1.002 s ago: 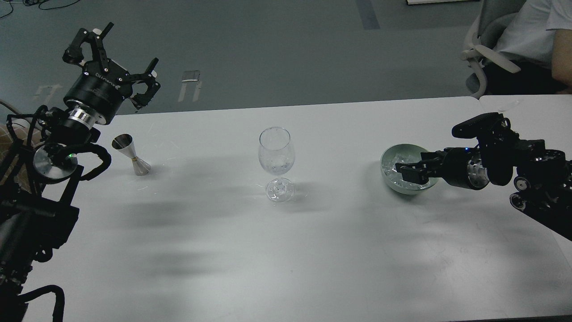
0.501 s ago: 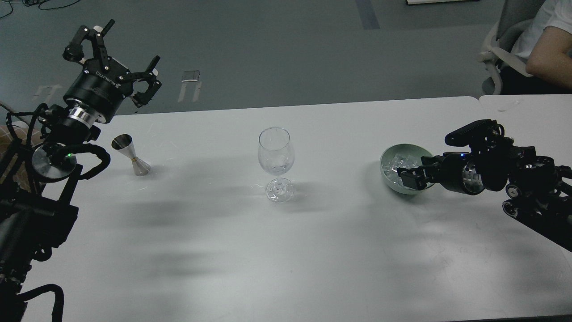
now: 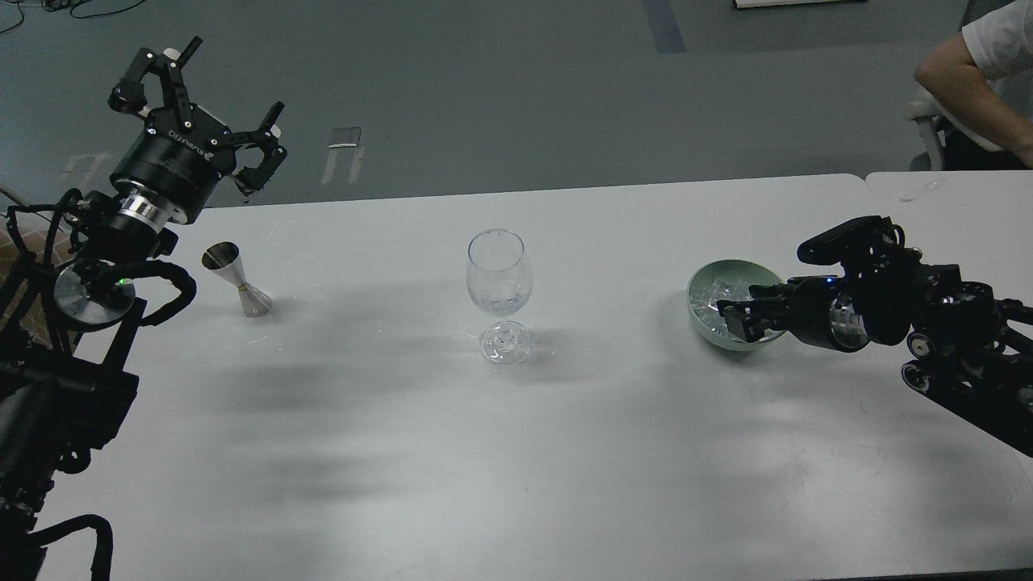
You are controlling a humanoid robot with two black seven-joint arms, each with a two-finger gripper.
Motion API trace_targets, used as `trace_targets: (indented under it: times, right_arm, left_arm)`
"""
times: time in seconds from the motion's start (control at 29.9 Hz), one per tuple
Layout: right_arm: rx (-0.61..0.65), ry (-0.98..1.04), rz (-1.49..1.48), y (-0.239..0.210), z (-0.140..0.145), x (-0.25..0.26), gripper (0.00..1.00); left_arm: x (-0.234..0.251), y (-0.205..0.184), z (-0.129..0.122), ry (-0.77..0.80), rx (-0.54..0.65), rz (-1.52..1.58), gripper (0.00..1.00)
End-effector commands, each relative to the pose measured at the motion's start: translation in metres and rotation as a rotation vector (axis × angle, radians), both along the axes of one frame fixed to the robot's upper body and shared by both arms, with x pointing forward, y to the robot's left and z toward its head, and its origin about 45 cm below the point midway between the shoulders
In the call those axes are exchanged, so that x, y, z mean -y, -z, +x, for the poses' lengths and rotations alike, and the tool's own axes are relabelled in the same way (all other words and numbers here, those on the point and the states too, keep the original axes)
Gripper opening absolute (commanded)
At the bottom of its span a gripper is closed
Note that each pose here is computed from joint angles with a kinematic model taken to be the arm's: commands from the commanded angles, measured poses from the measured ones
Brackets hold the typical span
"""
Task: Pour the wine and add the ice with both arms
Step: 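Reach the right hand into the green bowl and grasp ice, then lift the ice with the right hand over the wine glass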
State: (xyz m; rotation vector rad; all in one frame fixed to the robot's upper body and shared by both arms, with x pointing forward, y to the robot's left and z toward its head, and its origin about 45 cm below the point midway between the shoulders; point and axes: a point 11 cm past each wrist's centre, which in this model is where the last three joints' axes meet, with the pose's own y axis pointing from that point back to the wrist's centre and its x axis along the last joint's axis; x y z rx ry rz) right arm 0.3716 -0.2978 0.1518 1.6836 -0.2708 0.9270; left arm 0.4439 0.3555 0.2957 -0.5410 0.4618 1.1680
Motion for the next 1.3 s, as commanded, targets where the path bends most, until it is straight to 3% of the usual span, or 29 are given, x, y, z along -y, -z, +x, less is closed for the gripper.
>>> trace_targets:
  times: [0.0, 0.1, 0.2, 0.47, 0.74, 0.87, 1.27]
  right_arm:
    - [-0.008, -0.001, -0.006, 0.001, -0.002, 0.002, 0.27]
    - [-0.025, -0.015, -0.026, 0.006, -0.006, 0.002, 0.23]
    - [-0.026, -0.016, -0.03, 0.006, -0.006, 0.003, 0.0]
    - [0.016, -0.018, 0.005, -0.009, 0.002, 0.001, 0.0]
    - [0.207, 0.035, 0.22, -0.098, 0.033, 0.004, 0.0]
    - [0.258, -0.035, 0.333, -0.134, 0.029, -0.022, 0.0]
    - [0.309, -0.29, 0.521, -0.173, 0.006, -0.131, 0.0]
  left_arm:
    - [0.0, -0.001, 0.0, 0.0, 0.001, 0.0, 0.98]
    - [0.0, 0.0, 0.0, -0.002, -0.002, 0.001, 0.98]
    - [-0.001, 0.001, 0.0, -0.006, -0.005, -0.002, 0.98]
    - [-0.001, 0.002, 0.001, -0.008, -0.007, -0.003, 0.98]
    - [-0.012, -0.005, 0.0, -0.022, 0.001, 0.021, 0.98]
    - [-0.013, -0.009, 0.001, -0.023, 0.007, 0.026, 0.98]
    - [-0.019, -0.014, 0.001, -0.033, 0.016, 0.041, 0.98]
